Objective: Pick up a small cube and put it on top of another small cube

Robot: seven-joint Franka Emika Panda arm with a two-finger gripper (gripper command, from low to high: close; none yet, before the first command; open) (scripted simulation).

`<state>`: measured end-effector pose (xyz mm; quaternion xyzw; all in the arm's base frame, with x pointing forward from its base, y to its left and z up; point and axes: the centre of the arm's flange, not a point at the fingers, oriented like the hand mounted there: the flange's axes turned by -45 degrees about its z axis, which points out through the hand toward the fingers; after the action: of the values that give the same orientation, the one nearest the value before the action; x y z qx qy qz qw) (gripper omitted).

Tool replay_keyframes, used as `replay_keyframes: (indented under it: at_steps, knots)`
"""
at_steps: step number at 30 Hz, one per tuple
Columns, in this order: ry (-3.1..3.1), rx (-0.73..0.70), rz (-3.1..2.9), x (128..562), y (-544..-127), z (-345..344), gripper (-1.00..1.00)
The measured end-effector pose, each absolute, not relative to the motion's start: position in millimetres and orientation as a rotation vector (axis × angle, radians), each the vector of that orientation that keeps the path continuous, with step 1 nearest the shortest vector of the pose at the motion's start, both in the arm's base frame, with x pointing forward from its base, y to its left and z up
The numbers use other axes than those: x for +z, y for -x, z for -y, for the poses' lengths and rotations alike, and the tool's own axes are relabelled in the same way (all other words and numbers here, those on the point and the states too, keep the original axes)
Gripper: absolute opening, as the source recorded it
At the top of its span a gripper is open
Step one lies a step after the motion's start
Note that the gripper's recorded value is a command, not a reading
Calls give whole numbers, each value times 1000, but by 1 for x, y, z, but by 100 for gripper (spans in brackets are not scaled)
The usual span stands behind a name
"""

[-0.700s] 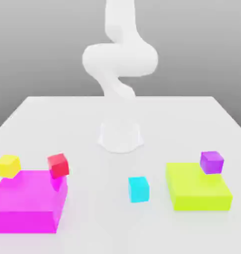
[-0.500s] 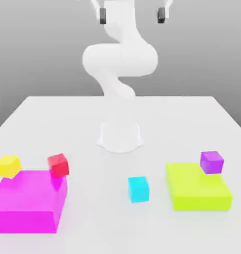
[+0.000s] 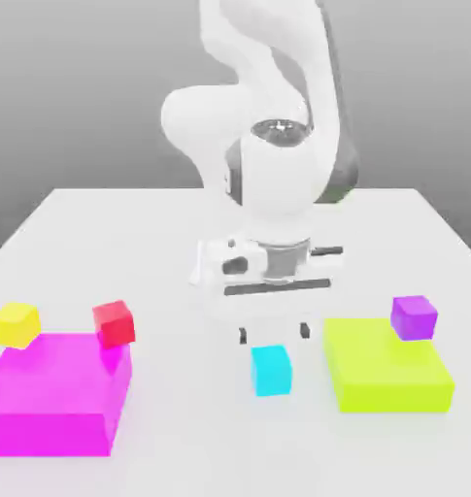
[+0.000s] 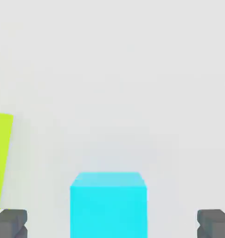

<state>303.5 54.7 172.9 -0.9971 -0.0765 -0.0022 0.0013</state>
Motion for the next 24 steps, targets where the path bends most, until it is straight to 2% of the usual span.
replay_keyframes:
  at_steps: [5, 6, 13, 22, 24]
  knots:
    - [3131, 0, 240, 135, -300, -54, 0]
    - [3131, 0, 240, 131, -299, -54, -100]
    - [3131, 0, 240, 132, -299, -54, -100]
    - [3132, 0, 239, 192, -300, -53, -100]
    - [3138, -2, 180, 209, -310, -31, -100]
